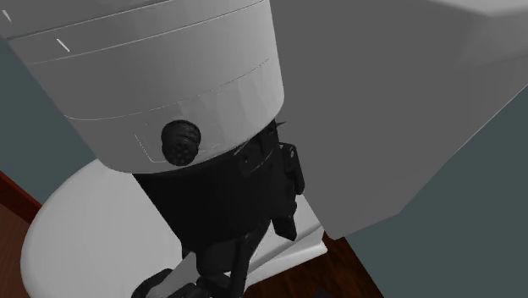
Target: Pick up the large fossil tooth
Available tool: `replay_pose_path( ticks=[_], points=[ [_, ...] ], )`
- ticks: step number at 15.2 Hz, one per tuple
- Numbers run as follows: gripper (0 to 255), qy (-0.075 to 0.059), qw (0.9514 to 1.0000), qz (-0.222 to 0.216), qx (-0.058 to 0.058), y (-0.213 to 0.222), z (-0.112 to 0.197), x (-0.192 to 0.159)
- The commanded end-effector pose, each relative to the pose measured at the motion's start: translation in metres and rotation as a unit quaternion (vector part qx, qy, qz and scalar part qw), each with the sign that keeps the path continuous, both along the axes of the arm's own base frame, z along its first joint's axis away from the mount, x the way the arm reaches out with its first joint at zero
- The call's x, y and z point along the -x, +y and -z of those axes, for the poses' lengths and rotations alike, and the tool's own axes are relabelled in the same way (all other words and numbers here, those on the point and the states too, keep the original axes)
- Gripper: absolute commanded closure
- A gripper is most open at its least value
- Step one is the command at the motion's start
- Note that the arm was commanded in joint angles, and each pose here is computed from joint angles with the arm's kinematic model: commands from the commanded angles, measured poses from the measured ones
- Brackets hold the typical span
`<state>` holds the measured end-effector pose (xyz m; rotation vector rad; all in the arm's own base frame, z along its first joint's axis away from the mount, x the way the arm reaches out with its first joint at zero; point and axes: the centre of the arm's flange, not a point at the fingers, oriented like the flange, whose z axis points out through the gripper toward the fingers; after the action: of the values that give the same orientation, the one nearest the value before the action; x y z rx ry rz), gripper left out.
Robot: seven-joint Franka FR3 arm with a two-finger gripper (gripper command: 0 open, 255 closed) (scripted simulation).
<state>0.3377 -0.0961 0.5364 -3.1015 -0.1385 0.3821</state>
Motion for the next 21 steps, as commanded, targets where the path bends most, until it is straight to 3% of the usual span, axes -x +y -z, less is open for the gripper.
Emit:
replay_pose_path(
  ticks=[1, 11, 21],
  points=[
    [0, 0.008, 0.9999, -0.013, 0.006, -0.024, 0.009, -0.014],
    [0, 0.043, 0.9959, -0.073, 0.032, -0.124, 0.039, -0.086],
    [0, 0.078, 0.9865, -0.132, 0.058, -0.216, 0.07, -0.167]
  ],
)
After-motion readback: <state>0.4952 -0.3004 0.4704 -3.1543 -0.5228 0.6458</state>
